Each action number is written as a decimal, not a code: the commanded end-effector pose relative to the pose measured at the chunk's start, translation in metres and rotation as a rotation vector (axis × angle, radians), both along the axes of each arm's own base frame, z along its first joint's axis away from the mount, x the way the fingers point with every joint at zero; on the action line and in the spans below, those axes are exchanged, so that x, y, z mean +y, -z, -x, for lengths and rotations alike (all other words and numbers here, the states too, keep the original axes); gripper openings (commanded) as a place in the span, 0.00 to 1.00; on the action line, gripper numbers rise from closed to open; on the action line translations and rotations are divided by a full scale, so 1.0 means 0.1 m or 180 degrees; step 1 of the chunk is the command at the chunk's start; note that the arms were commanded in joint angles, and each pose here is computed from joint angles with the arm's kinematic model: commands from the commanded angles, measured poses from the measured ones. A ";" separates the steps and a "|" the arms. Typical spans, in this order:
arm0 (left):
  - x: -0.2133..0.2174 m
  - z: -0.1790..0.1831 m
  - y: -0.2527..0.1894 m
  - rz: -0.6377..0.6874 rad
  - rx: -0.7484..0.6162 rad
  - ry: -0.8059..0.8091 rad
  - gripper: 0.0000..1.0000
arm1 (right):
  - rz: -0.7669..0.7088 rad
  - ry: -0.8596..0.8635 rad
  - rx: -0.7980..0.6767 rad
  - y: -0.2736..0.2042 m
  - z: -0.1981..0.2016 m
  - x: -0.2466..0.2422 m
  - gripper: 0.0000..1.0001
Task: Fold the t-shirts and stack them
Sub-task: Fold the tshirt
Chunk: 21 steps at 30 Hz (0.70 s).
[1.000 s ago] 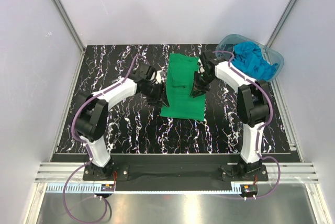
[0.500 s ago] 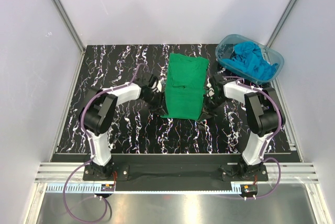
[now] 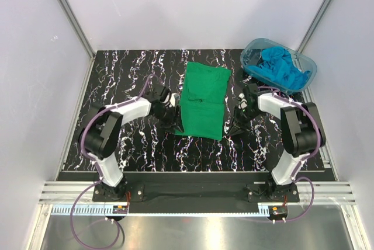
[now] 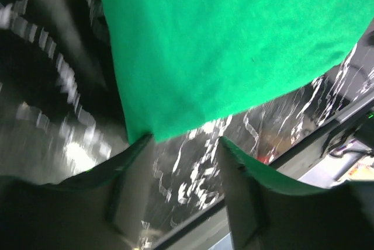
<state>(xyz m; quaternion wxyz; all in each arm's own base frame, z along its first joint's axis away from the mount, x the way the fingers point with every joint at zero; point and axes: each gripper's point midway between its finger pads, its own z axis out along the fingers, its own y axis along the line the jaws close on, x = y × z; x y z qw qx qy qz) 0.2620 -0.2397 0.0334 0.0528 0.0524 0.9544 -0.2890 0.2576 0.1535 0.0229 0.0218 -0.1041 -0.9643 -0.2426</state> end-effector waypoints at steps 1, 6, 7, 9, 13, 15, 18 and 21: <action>0.14 0.07 -0.26 -0.0095 -0.0178 -0.0035 0.59 | -0.0002 -0.0035 -0.0210 -0.25 0.05 -0.07 0.23; 0.13 0.14 -0.54 0.0049 -0.0286 -0.0039 0.65 | -0.0236 0.0026 -0.0211 -0.29 0.13 0.02 0.43; 0.14 0.16 -0.55 0.0036 -0.0273 -0.0037 0.65 | -0.0351 0.0070 -0.0126 -0.29 0.17 0.07 0.46; 0.18 0.16 -0.52 -0.0026 -0.0288 -0.0034 0.66 | -0.0492 0.0130 -0.0135 -0.26 0.15 0.14 0.52; 0.26 0.19 -0.34 -0.0074 -0.0098 -0.0086 0.68 | -0.0672 0.0273 0.0001 -0.16 0.21 0.22 0.56; 0.27 0.20 -0.29 -0.0049 -0.0023 -0.0155 0.68 | -0.0699 0.0292 -0.0043 -0.14 0.17 0.24 0.57; 0.32 0.17 -0.18 -0.0016 0.0058 -0.0297 0.65 | -0.0722 0.0358 -0.0033 -0.09 0.14 0.25 0.57; 0.29 0.14 -0.11 0.0076 0.0160 -0.0399 0.64 | -0.0725 0.0461 -0.0007 -0.03 0.12 0.26 0.56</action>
